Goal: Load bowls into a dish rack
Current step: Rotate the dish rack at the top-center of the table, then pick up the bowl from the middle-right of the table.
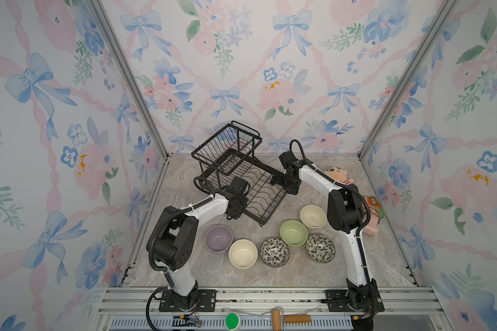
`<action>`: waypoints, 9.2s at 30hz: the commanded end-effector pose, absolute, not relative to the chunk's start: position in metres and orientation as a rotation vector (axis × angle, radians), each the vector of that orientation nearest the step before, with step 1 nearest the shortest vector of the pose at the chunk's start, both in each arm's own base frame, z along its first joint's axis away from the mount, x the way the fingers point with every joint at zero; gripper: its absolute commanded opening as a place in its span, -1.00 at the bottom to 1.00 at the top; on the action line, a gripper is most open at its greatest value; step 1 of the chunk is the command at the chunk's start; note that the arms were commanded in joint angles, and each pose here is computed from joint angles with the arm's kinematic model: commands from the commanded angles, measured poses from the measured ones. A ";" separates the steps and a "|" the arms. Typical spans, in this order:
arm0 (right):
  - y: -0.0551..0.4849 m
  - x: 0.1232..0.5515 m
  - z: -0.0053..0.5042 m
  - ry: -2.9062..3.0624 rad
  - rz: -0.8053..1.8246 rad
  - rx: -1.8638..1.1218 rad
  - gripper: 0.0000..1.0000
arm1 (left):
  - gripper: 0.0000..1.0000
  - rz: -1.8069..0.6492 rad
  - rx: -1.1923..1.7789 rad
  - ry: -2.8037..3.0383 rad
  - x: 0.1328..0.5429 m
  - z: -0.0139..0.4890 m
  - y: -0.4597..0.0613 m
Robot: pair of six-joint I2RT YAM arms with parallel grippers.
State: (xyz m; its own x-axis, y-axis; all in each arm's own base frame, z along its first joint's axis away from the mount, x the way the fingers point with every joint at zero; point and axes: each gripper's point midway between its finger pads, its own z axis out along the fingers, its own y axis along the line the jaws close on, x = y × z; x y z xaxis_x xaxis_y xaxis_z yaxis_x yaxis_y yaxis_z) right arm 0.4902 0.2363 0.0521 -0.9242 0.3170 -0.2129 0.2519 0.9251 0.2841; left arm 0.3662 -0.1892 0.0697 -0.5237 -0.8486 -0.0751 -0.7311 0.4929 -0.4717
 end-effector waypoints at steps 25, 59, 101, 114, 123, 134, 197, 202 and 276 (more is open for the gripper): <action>0.219 0.406 0.107 2.758 0.289 0.424 0.94 | 0.96 -0.614 -0.355 2.338 0.348 0.194 -0.175; 0.211 0.498 0.064 2.816 0.057 0.001 -0.95 | 0.95 -0.212 -0.050 2.084 0.337 0.258 -0.125; 0.218 0.476 0.082 2.705 0.128 0.141 0.48 | 0.96 -0.149 0.417 2.015 0.334 0.280 -0.201; 0.177 0.497 0.071 2.701 -0.041 0.061 -0.89 | 0.95 -0.235 0.402 2.043 0.321 0.275 -0.211; 0.153 0.517 0.083 2.683 -0.101 0.029 -0.83 | 0.96 -0.232 0.435 2.031 0.320 0.278 -0.223; 0.165 0.512 0.142 2.611 -0.005 0.095 0.54 | 0.96 -0.172 0.433 2.026 0.315 0.273 -0.217; 0.072 0.284 0.035 2.869 0.133 0.597 -0.16 | 0.95 -0.543 0.343 2.316 0.310 0.201 -0.367; 0.072 0.291 0.031 2.866 0.125 0.596 -0.46 | 0.95 -0.542 0.331 2.318 0.307 0.202 -0.362; 0.148 0.359 0.258 2.218 0.550 0.708 -0.08 | -1.00 -0.935 -0.076 2.190 0.388 0.274 -0.403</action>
State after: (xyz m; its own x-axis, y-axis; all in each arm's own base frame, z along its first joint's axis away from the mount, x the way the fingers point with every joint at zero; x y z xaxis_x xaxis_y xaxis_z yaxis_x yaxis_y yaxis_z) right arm 0.3566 0.1442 0.2386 -0.5980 0.5854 -0.5475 0.3237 0.8012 0.5032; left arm 0.3748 -0.3917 0.2254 -0.7922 -0.2106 -0.5727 0.1987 0.7984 -0.5684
